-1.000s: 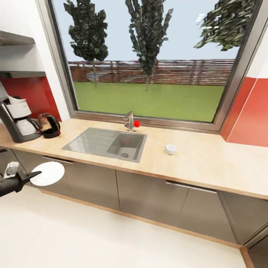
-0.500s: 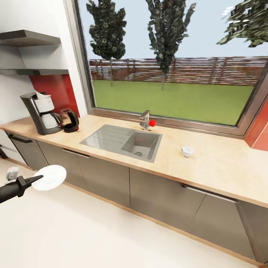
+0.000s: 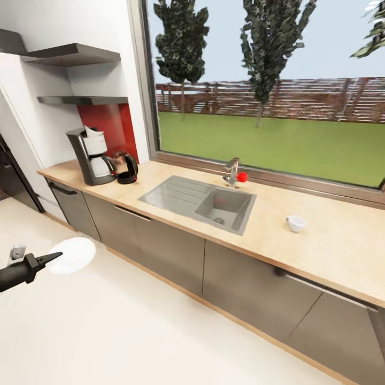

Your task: Set up a coffee station on the kitchen countertop: keep the coffee maker on the countertop, move the bottle of coffee from the kitchen shelf to the counter next to the coffee maker, place a paper coffee filter on top of the coffee maker, put the saucer next to the coffee maker with the coffee cup on the saucer, and place the electric kettle next to the coffee maker.

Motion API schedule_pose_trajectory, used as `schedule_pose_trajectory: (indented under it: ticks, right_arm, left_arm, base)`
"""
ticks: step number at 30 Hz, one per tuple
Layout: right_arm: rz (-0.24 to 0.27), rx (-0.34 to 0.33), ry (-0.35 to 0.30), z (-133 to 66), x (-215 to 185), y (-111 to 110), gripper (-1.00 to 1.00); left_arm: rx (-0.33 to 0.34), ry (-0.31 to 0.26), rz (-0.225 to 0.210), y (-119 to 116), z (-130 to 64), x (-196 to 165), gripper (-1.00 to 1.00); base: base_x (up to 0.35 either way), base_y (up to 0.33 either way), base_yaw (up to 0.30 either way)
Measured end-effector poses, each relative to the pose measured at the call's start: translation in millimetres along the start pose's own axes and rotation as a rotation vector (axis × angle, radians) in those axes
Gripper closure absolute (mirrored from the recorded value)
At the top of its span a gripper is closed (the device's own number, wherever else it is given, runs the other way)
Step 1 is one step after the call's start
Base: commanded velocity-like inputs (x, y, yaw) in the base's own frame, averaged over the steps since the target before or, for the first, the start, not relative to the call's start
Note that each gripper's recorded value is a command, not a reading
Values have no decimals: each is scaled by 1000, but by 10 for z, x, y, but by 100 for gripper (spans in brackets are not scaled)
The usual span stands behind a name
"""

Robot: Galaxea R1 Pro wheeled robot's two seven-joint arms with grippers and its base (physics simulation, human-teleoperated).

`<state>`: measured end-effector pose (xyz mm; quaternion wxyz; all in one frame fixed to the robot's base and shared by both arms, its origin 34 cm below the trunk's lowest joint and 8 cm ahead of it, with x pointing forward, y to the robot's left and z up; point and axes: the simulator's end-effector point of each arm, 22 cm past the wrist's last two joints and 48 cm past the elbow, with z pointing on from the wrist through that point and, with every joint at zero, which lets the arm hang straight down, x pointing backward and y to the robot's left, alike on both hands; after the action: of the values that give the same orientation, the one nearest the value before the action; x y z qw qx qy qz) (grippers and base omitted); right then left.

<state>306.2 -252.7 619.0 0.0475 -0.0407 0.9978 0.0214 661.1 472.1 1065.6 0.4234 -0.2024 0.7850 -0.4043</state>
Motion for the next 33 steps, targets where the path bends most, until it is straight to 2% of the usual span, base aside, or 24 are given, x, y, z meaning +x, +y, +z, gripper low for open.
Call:
schedule_pose_trajectory:
  ticks: [16, 33]
  right_arm:
    - [-1, 0, 7, 9, 28, -7, -100]
    - [-2, -2, 14, 17, 59, 7, -100]
  left_arm:
    - [-4, 3, -3, 29, 8, 10, 100]
    - [-12, 5, -10, 72, 12, 27, 100]
  base:
    - [13, 0, 274]
    - [316, 0, 276]
